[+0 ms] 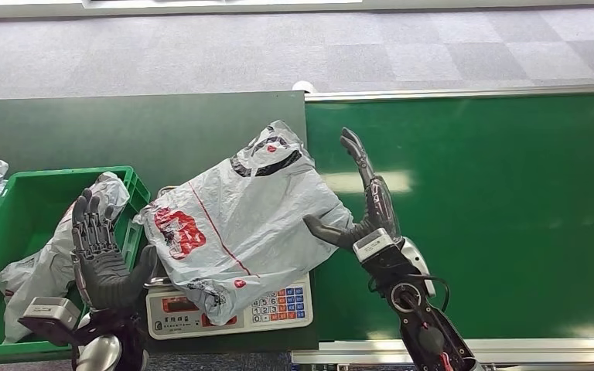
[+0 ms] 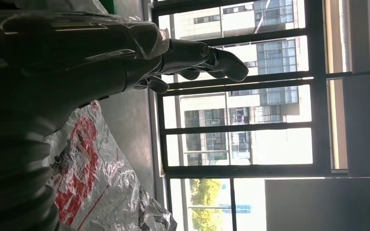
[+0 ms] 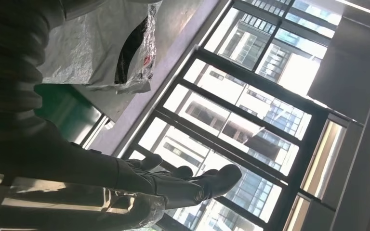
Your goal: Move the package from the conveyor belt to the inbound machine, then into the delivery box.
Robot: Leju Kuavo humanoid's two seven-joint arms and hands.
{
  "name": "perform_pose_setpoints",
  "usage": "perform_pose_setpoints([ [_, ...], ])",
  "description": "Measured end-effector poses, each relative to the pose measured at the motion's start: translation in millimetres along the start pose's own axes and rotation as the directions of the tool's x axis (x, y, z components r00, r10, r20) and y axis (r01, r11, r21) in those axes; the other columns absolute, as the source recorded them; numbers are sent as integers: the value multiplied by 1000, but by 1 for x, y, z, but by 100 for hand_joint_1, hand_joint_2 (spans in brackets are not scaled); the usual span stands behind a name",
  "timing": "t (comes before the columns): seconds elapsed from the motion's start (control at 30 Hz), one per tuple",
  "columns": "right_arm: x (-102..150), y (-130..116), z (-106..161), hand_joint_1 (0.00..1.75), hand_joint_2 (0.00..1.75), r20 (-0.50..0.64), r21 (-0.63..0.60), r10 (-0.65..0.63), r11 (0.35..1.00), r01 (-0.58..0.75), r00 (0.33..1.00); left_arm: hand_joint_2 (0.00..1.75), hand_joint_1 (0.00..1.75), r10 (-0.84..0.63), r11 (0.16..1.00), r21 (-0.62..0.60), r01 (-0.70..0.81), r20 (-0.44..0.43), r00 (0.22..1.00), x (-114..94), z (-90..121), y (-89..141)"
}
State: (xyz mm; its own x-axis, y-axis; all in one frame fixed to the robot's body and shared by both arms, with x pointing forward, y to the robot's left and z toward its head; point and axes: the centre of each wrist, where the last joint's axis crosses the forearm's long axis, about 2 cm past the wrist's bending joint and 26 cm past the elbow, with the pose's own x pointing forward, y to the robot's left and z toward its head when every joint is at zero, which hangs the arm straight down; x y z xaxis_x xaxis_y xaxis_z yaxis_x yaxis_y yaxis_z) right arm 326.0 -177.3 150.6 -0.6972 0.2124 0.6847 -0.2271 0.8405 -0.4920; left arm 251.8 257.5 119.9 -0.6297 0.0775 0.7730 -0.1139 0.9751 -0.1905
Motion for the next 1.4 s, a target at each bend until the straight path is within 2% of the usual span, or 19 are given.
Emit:
perform_pose_setpoints([
  [0.13, -8, -15, 15, 0, 175, -74, -103, 43, 993, -51, 996, 175, 0, -2, 1000, 2, 2, -1, 1000, 1, 1, 1],
  [0.27, -25, -40, 52, 0, 175, -194, -236, 29, 969, -76, 981, 175, 0, -10, 1000, 8, 10, -4, 1000, 3, 5, 3],
  [0.4, -35, -51, 91, 0, 175, -288, -256, 48, 959, -125, 957, 175, 0, -19, 1000, -7, 19, -4, 1000, 5, 8, 4],
  [0.53, -38, -57, 110, 0, 175, -365, -271, 57, 948, -165, 929, 175, 0, -31, 996, -88, 29, -16, 999, 4, 9, -4],
  [0.67, -41, -65, 120, 0, 175, -437, -288, 43, 939, -185, 899, 175, 0, -86, 974, -218, 70, -65, 994, -1, 9, -15],
  [0.83, -48, -68, 128, 0, 175, -518, -259, 42, 944, -203, 854, 175, 0, -79, 957, -287, 45, -110, 991, -7, 12, -24],
  [0.93, -52, -66, 132, 0, 175, -553, -247, 13, 953, -178, 833, 175, 0, -141, 930, -357, 89, -122, 983, -11, 12, -32],
  [1.07, -56, -63, 137, 0, 175, -575, -230, -21, 964, -137, 818, 175, 0, -251, 871, -458, 177, -104, 962, -17, 10, -41],
  [1.27, -60, -61, 142, 0, 175, -598, -219, -28, 967, -129, 801, 175, 0, -333, 826, -507, 246, -87, 939, -22, 8, -46],
  [1.4, -61, -59, 144, 0, 175, -613, -202, -21, 971, -131, 789, 175, 0, -507, 714, -586, 384, -53, 860, -26, 5, -50],
])
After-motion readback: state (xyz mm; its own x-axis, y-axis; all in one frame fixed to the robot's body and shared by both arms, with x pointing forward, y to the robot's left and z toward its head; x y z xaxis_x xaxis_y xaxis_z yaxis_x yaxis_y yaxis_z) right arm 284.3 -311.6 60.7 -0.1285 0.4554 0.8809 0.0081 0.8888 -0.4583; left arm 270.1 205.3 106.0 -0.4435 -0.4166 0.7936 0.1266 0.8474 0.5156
